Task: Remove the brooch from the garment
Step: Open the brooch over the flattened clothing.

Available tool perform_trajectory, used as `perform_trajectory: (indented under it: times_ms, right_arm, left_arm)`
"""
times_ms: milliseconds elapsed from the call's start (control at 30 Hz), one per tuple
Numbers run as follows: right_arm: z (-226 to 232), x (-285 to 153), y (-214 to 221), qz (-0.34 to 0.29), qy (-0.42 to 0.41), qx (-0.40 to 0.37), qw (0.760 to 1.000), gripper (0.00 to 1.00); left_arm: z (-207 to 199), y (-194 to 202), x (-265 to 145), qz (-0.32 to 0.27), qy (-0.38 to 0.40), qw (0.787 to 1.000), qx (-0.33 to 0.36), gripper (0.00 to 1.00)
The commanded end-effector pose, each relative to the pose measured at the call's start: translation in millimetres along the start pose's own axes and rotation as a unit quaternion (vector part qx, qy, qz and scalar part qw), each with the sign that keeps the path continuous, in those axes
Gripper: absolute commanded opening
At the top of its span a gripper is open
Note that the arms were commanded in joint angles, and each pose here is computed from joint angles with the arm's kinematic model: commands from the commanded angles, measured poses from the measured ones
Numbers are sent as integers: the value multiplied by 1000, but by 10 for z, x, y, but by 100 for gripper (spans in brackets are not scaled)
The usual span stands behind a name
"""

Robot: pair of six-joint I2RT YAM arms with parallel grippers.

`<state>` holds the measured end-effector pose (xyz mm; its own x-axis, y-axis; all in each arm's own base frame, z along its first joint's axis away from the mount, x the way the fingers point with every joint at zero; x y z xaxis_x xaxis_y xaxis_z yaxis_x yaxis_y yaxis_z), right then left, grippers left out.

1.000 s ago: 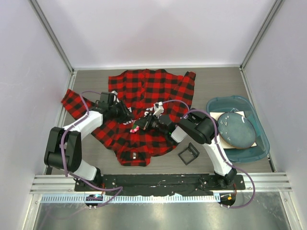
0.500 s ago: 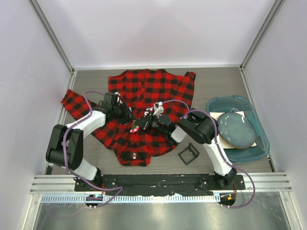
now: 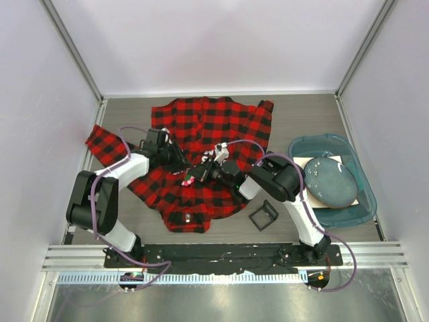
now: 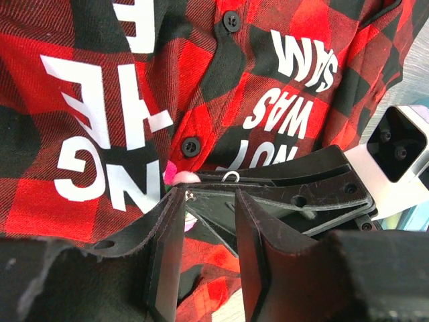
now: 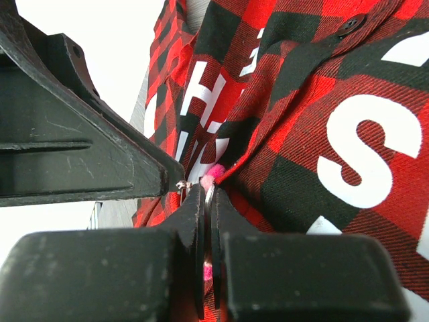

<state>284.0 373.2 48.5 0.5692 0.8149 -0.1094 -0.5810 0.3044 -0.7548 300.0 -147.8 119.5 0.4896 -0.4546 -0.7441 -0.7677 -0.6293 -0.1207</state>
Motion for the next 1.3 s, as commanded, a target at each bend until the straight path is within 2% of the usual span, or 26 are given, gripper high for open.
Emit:
perform_trajectory:
  times_ms: [0, 200, 467, 633, 767, 900, 967, 1100, 1267]
  right_arm:
    - [115, 36, -75, -6, -22, -9, 1000, 1]
    - [114, 41, -66, -5, -24, -7, 1000, 1]
    - [120, 42, -76, -6, -24, -7, 1000, 1]
    - [114, 19, -63, -5, -22, -3, 1000, 1]
    - [109, 11, -37, 1, -23, 3, 1000, 1]
    - [131, 24, -53, 3, -25, 8, 1000, 1]
    - [102, 38, -23, 23, -10, 7, 1000, 2]
    - [152, 68, -103, 27, 2, 6, 1000, 13]
    - [133, 51, -122, 31, 24, 5, 999, 17]
  left_arm:
    - [-234, -98, -7, -19, 39, 999, 10, 39]
    - [-294, -85, -28, -27, 45, 999, 15, 40]
    - [-290, 31, 18, -10, 47, 999, 16, 40]
    - [-323, 141, -20, -2, 56, 998, 28, 44]
    - [-344, 103, -272, -45, 59, 996, 46, 49]
    - [-237, 71, -393, -58, 37, 997, 40, 49]
    - [-130, 86, -369, -56, 25, 998, 25, 49]
    - [68, 84, -243, -43, 17, 999, -9, 38]
    - [335, 122, -104, -60, -17, 998, -29, 24]
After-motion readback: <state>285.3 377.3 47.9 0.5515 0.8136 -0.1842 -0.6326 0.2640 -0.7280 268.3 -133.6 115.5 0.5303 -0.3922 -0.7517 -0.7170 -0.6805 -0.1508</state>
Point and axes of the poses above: each gripper's point midway between its finger pads, its own x axis out along the fingers, its own z axis along the line the jaws close on, y = z × x, the point moved 7 cm from there along -x, back along the fingers, and after that the axes turned 15 degrees about -x, right-handed, at the moved point
